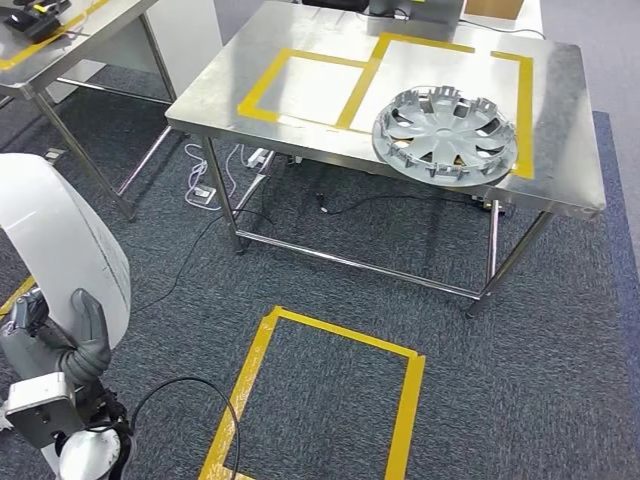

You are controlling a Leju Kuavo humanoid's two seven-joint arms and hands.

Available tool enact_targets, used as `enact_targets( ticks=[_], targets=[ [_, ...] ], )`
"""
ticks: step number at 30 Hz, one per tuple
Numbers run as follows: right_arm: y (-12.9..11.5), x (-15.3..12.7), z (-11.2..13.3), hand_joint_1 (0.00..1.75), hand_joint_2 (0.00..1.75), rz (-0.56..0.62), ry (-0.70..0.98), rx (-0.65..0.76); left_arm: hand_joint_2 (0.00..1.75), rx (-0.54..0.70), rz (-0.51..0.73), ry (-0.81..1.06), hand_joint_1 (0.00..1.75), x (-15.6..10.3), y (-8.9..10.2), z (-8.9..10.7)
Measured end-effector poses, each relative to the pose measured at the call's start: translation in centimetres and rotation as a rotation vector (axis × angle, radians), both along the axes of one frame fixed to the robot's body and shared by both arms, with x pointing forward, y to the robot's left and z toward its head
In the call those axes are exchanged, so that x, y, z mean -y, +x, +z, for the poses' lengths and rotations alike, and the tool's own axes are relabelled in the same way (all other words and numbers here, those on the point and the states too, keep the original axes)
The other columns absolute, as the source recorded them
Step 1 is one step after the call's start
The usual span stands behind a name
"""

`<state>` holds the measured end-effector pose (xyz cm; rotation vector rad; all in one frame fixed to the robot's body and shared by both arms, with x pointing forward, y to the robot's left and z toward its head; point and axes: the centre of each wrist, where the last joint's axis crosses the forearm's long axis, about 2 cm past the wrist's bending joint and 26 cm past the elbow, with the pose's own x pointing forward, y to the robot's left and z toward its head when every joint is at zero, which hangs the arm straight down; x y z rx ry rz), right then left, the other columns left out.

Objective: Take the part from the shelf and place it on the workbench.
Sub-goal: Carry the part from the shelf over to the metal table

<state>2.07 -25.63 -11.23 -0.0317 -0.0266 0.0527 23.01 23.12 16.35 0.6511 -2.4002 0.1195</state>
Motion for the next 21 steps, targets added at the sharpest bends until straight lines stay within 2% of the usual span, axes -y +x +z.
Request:
enact_targets(
  ticks=[21],
  targets=[
    [-0.34, 0.07, -0.03, 0.00, 1.75, -0.001, -0.007, -0.002, 1.75, 0.006, -0.003, 0.007, 1.75, -0.12, 0.06, 0.10]
  ],
)
